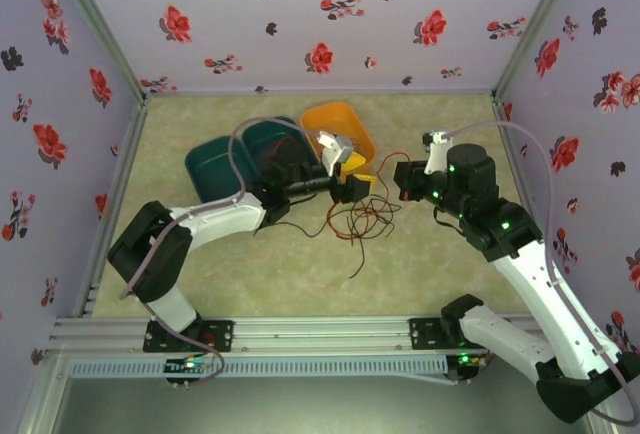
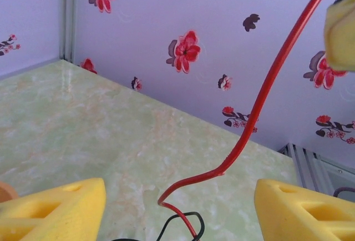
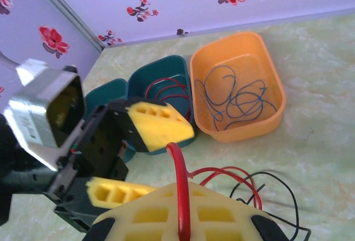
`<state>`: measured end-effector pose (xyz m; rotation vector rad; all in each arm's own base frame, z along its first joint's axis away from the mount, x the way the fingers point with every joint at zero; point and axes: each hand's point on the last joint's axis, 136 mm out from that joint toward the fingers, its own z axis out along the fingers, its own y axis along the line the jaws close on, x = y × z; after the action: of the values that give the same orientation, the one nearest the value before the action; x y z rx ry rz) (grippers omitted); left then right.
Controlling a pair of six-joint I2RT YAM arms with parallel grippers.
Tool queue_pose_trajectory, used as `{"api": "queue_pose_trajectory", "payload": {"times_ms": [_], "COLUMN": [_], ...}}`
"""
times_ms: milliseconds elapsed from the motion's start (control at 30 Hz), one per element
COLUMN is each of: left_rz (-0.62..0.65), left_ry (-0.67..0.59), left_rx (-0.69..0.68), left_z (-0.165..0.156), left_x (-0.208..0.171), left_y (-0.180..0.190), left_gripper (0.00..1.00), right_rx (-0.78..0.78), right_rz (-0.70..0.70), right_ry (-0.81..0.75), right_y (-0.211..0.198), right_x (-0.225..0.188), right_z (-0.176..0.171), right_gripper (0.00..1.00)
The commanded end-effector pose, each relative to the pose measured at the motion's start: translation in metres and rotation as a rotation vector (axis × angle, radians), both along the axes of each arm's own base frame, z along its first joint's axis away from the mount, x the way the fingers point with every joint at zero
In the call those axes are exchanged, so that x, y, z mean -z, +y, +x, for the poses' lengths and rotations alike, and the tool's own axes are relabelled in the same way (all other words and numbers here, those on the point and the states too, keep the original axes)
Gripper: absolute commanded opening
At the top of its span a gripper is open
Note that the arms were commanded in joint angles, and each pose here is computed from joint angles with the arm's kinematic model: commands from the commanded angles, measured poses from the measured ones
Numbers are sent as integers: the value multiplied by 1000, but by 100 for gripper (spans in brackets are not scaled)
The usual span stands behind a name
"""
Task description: Untangle the cables
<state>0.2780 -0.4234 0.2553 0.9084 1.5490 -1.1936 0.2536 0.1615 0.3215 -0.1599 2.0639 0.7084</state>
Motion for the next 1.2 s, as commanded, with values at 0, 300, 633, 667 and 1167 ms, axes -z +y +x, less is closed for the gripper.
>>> {"api": "queue_pose_trajectory", "payload": {"times_ms": [0, 300, 633, 667, 1167], "left_rz": [-18, 26, 21, 14, -44], "left_ry": [-79, -126, -160, -159, -194], "left_rx": [-6, -35, -138, -155, -275], "left_z": [-1, 5, 19, 21, 26], "left_x": [-2, 11, 5, 4, -22], "left_y": [-9, -35, -43, -42, -17], "left_gripper": [70, 66, 35, 28, 0], "right_rx": [-34, -60, -95, -95, -10], "right_rz": [28, 71, 130, 129, 65], "right_ry": [-64, -68, -111, -113, -140], "right_y": [5, 10, 13, 13, -7], "right_x": [-22, -29, -45, -45, -40], "right_z": [-3, -8, -17, -18, -17], "right_gripper": [0, 0, 0, 0, 22]}}
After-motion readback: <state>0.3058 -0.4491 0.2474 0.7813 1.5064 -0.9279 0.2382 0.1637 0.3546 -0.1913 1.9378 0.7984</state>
